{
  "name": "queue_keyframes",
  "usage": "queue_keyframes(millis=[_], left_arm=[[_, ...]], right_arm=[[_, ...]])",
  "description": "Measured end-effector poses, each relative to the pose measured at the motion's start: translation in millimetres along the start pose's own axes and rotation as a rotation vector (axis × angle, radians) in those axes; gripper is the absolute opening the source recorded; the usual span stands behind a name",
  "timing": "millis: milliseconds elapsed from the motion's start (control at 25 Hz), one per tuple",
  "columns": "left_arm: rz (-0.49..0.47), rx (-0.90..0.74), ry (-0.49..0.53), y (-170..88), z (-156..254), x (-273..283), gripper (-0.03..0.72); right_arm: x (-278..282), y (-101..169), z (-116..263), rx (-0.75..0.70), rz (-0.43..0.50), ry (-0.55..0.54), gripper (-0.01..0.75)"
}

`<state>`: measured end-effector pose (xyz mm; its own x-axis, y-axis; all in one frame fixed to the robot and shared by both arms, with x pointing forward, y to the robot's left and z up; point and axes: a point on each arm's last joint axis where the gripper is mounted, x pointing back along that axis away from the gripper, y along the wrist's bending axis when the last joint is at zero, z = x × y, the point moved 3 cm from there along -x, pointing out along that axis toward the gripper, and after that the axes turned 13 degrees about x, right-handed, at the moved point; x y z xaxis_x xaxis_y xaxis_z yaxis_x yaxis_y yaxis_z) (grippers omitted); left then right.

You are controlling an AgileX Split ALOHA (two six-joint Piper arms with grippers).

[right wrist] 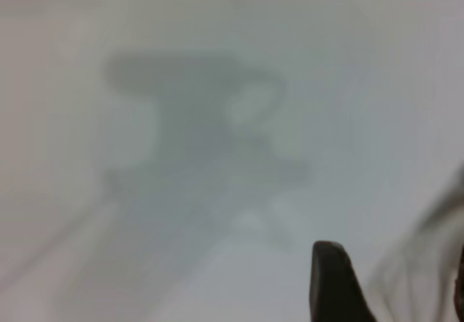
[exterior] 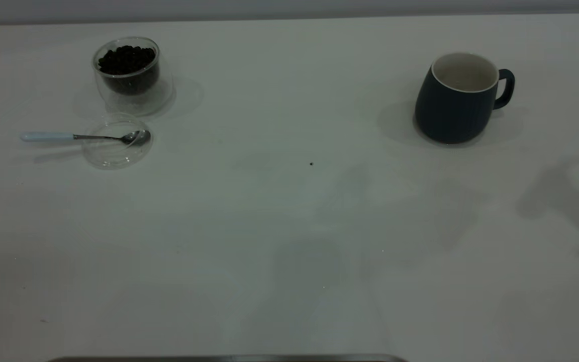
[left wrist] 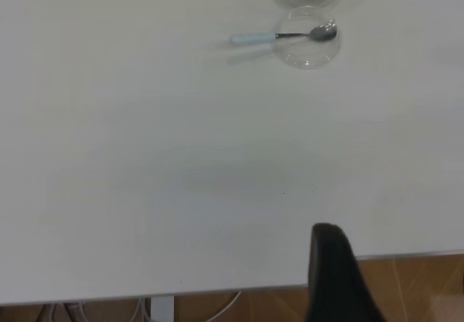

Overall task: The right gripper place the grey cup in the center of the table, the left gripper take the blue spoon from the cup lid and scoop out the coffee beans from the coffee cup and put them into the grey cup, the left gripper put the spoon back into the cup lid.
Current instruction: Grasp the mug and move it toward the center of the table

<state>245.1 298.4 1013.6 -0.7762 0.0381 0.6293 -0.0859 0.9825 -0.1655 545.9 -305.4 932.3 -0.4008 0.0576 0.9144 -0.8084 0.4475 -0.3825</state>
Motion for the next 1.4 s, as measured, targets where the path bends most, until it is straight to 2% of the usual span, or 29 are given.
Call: queue_keyframes(millis=[280,600,800,1200,1400], left_arm=[[0.000,0.000,0.000,0,0,0,0.482],[0.000,0.000,0.000,0,0,0,0.482],[0.000,0.000,0.000,0,0,0,0.482],[0.000,0.000,0.000,0,0,0,0.482],[0.000,0.000,0.000,0,0,0,0.482]], right_arm=[[-74,-4,-31,0.297,-0.118,-0.030,0.363],[-121,-26,-56,0.418,-0.114,-0.049,0.363],[-137,-36,-67,0.560,-0.092,-0.063,0.363],[-169,-29,-94,0.642,-0.091,-0.088,0.363],[-176,-32,-102,0.623,-0.084,-0.103,0.363]])
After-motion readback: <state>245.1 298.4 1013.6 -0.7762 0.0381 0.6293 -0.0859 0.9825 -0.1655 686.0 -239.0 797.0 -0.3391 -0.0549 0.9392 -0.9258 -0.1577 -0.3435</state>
